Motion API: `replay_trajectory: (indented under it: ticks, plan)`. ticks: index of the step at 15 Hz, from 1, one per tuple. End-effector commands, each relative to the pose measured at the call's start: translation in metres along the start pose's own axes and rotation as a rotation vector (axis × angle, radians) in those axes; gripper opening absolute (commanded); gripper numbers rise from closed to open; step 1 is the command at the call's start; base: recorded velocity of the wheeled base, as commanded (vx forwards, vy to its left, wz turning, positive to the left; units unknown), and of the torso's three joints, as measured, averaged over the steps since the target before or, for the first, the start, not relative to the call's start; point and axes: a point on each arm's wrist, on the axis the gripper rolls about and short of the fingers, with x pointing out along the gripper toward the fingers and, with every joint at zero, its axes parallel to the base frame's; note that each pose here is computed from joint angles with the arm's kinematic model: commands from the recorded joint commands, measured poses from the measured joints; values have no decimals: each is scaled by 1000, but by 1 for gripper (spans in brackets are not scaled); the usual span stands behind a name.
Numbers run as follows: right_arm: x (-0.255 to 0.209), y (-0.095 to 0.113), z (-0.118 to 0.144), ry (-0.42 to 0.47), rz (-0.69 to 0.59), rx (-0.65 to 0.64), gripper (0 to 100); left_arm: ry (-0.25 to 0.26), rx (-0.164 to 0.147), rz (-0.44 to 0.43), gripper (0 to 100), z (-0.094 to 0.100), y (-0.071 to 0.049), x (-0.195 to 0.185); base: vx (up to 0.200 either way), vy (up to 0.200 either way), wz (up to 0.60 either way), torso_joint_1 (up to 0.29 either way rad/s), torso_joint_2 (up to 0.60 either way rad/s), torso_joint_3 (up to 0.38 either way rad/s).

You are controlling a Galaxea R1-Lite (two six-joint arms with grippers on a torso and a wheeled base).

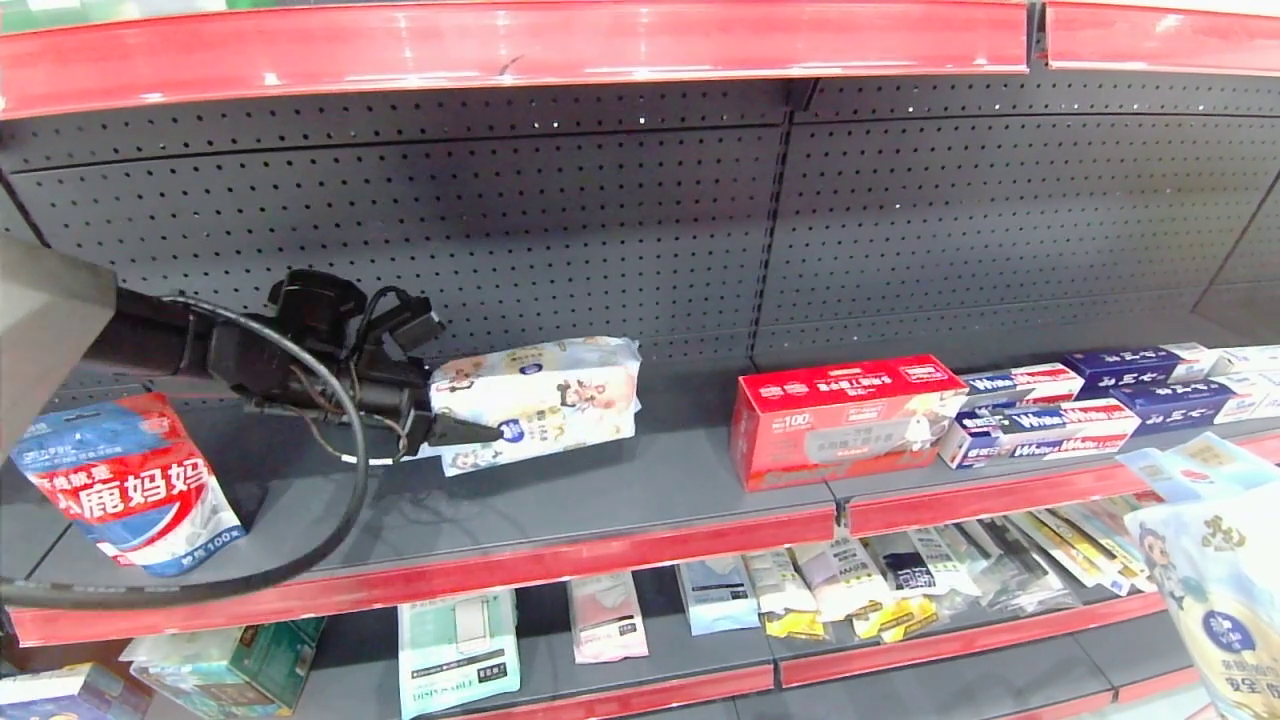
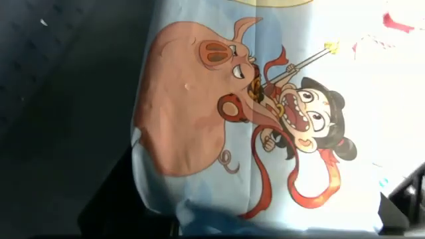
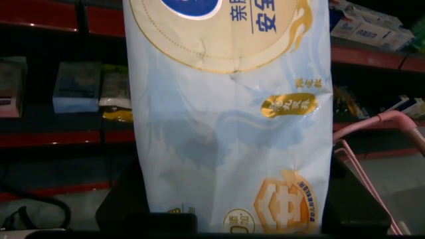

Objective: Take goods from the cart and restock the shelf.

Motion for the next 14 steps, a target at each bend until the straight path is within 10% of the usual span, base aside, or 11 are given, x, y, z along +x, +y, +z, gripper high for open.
replay_trajectory:
  ticks: [1, 14]
  plan:
    - [0, 0, 0, -3, 1, 0, 0, -8, 33, 2, 0, -11, -12, -23, 0, 0, 0, 0, 0, 0]
    - [0, 0, 0, -2, 1, 1, 0, 0, 144, -21, 0, -67, -29, -27, 0, 0, 0, 0, 0, 0]
